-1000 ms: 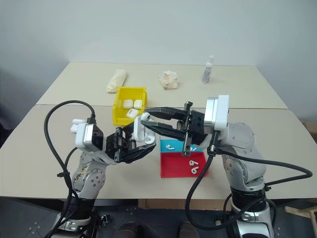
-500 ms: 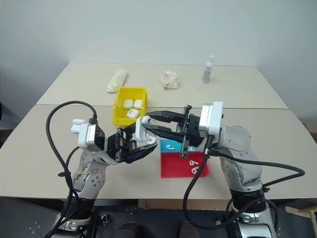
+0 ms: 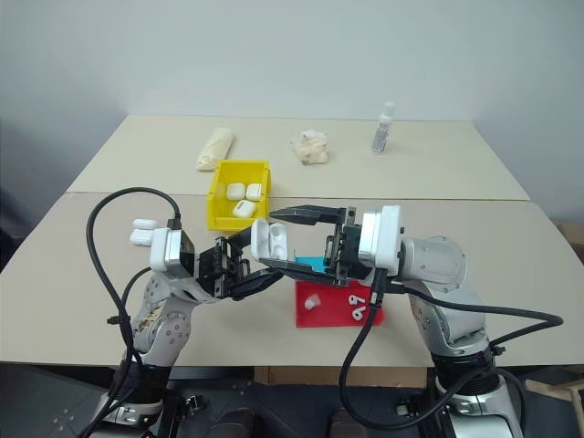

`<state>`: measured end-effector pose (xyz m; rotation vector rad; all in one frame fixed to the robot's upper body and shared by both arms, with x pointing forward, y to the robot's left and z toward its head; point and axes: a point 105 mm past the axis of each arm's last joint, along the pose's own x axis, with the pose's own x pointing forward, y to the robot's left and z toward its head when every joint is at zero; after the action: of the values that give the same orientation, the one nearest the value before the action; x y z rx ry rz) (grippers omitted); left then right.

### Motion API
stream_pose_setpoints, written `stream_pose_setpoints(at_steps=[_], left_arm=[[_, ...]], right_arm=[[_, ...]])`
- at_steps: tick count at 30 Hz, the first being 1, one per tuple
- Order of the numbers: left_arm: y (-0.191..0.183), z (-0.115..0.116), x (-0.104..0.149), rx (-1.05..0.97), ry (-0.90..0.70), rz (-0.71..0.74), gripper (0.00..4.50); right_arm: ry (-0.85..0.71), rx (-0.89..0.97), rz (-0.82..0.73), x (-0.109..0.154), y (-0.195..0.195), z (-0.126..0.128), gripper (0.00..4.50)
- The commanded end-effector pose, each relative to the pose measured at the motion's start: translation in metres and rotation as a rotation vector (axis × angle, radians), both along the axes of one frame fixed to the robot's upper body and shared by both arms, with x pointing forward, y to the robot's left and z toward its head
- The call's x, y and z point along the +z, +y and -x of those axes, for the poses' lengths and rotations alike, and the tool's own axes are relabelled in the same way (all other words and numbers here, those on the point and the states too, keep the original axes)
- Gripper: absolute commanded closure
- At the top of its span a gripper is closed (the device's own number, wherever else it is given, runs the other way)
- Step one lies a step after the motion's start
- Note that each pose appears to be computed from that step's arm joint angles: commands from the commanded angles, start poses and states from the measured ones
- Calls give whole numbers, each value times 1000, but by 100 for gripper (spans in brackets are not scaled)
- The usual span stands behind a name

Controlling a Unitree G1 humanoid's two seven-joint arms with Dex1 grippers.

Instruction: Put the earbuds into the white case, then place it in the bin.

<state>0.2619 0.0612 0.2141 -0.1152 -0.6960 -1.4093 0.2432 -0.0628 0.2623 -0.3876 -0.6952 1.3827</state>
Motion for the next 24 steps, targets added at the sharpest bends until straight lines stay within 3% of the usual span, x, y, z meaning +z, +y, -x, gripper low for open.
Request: stream_pose_setpoints(at_steps=[1, 5, 11, 17, 24], left_arm=[[2, 0, -2, 22, -52, -41, 171], [15, -7, -14, 74, -54, -111, 171], [39, -19, -24, 172, -78, -209, 171], [54, -20, -38, 200, -96, -322, 171], [47, -16, -43, 193, -98, -319, 171]], right_arm=[[12, -47, 6, -1, -4, -6, 136], [32, -110, 42, -3, -14, -11, 136], [86, -221, 276, -20, -35, -16, 136], [115, -318, 721, -47, -58, -23, 136], [197, -357, 1043, -77, -69, -25, 136]])
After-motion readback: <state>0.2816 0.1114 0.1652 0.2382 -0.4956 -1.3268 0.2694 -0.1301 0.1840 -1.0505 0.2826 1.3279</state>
